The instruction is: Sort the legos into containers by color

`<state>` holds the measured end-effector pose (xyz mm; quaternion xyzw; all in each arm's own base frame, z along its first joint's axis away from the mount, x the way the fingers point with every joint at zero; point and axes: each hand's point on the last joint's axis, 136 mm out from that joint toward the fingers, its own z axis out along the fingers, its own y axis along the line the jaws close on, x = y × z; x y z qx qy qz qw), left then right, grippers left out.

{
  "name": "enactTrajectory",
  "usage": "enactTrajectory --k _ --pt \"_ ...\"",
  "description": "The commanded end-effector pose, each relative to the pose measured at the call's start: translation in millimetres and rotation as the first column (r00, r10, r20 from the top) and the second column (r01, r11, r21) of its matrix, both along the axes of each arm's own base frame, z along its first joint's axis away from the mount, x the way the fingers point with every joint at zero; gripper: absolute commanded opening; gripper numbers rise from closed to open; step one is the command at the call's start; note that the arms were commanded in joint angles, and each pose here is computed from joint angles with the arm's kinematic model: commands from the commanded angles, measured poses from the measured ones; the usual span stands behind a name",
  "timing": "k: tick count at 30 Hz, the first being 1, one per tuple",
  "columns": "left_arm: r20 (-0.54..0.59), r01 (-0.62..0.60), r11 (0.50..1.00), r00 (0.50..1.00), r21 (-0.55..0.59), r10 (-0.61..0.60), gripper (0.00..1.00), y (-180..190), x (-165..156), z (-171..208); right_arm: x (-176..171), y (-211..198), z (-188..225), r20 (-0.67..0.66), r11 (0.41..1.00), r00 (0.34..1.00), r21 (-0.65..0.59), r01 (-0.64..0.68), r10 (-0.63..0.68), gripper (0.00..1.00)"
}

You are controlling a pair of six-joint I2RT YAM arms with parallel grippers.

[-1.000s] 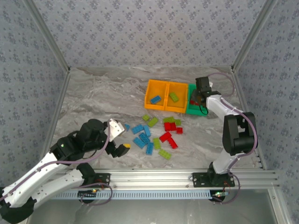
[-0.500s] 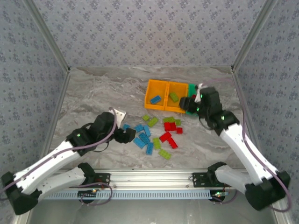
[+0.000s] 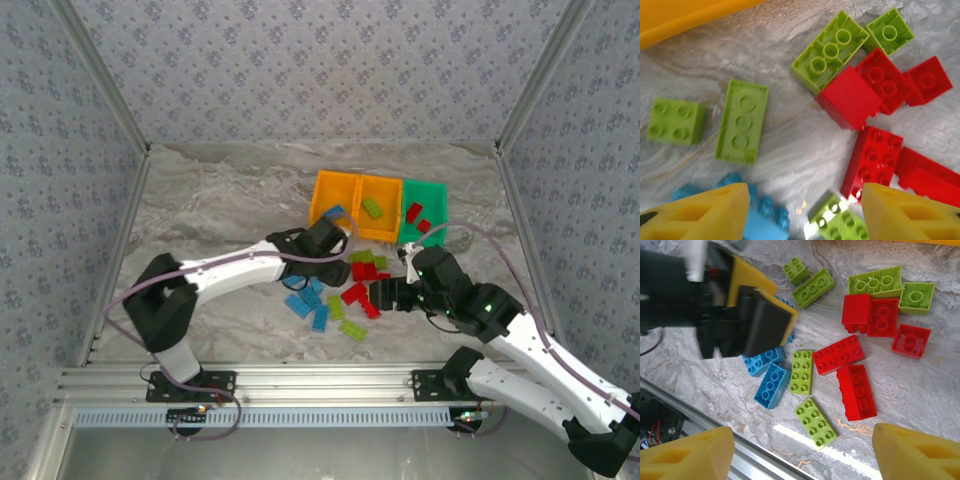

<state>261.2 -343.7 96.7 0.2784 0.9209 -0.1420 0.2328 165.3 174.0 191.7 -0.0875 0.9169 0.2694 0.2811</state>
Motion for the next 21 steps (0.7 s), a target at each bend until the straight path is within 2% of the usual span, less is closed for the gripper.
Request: enactTrajectory --k 1,5,9,14,21 --pt "0.032 0.025 0.999 0.999 0.024 -0.026 0.61 -12.2 19.4 -3.9 -3.9 -5.2 -2.9 -0.006 1.0 1.0 -0.018 0.006 -0.007 0.84" --pt "0.06 -0.011 0.995 0.998 0.104 0.005 0.61 -1.7 38.3 -23.9 -1.6 -4.1 -1.4 0.013 1.0 1.0 -0.018 0.0 0.0 0.91" --pt "0.095 -0.031 0.986 0.995 0.162 0.016 0.65 9.6 48.9 -34.6 -0.5 -4.2 -2.6 0.015 1.0 1.0 -0.023 0.002 -0.002 0.95" --pt "0.033 0.016 0.992 0.999 0.123 -0.021 0.62 3.1 44.7 -49.6 1.6 -2.2 -4.0 0.01 1.0 1.0 -0.012 0.012 -0.012 0.96" --pt "-0.007 0.011 0.989 1.0 0.15 -0.01 0.6 4.2 44.3 -70.3 3.0 0.2 -1.6 0.005 1.0 1.0 0.008 0.023 -0.023 0.96"
